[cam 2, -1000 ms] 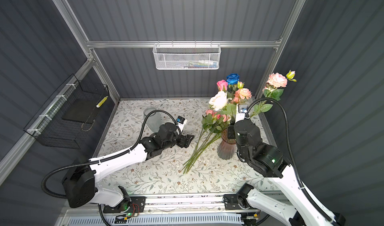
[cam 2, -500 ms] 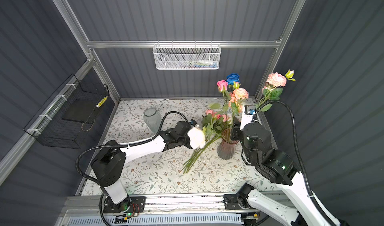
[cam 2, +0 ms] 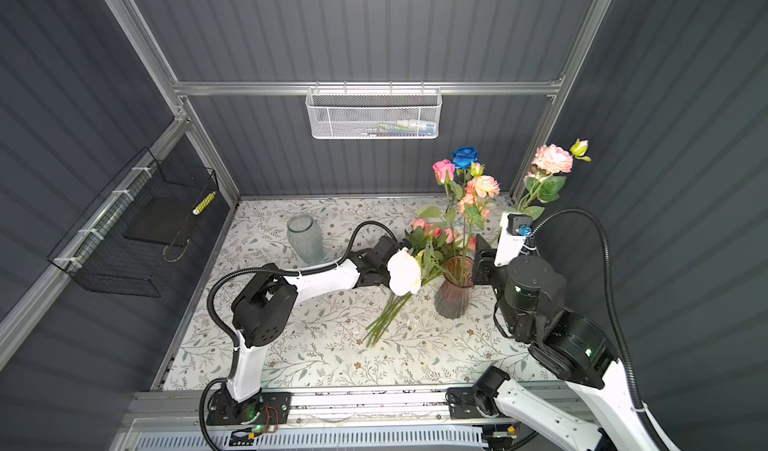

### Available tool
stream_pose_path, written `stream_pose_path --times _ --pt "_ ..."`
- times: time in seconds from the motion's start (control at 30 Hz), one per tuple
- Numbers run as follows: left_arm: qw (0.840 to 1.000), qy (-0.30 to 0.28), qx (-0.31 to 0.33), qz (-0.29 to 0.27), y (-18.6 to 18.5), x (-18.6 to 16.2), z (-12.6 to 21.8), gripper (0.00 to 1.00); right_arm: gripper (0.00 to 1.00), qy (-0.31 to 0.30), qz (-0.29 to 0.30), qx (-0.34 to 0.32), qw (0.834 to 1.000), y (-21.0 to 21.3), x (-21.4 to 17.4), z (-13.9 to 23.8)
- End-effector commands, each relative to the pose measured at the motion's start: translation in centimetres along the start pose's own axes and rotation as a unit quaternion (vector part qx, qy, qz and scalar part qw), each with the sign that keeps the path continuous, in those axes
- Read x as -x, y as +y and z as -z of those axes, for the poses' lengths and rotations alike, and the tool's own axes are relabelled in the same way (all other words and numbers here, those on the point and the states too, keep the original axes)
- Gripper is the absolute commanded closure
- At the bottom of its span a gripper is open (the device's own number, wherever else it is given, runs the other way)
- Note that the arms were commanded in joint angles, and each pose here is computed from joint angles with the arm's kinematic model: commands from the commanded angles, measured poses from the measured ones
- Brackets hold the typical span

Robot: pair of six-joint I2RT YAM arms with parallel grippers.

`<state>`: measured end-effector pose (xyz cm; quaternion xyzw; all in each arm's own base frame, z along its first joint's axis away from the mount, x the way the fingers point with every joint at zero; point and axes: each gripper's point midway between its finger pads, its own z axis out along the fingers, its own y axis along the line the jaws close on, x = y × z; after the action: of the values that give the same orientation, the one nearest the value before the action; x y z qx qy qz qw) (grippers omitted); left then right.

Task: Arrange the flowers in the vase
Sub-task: 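Reach the left gripper down to the loose rose bunch and grasp a pink rose stem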

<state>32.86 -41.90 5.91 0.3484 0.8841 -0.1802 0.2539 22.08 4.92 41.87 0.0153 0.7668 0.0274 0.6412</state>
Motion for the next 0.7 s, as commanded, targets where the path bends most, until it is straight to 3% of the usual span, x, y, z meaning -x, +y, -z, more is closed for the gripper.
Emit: stream_pose_path --times 0.0,0.33,0.47,0.67 --pt "1.000 0.017 0.005 -0.008 -0.1 -0.4 0.1 0.79 0.52 -0.008 -0.008 -0.013 1.000 -0.7 0.3 0.3" --pt "0.999 0.042 0.015 -0.008 0.4 -1.9 -0.4 0.85 0.51 -0.012 -0.014 -0.010 1.000 -0.9 0.6 0.7" --pt "0.999 0.043 0.008 -0.004 0.1 -1.8 -0.4 0.99 0.51 -0.012 -0.016 -0.010 1.000 -0.9 0.5 0.7" --pt "1.000 0.022 0.016 0.006 0.1 -0.3 1.9 1.00 0.50 -0.013 -0.022 -0.006 1.000 -1.0 0.5 0.9"
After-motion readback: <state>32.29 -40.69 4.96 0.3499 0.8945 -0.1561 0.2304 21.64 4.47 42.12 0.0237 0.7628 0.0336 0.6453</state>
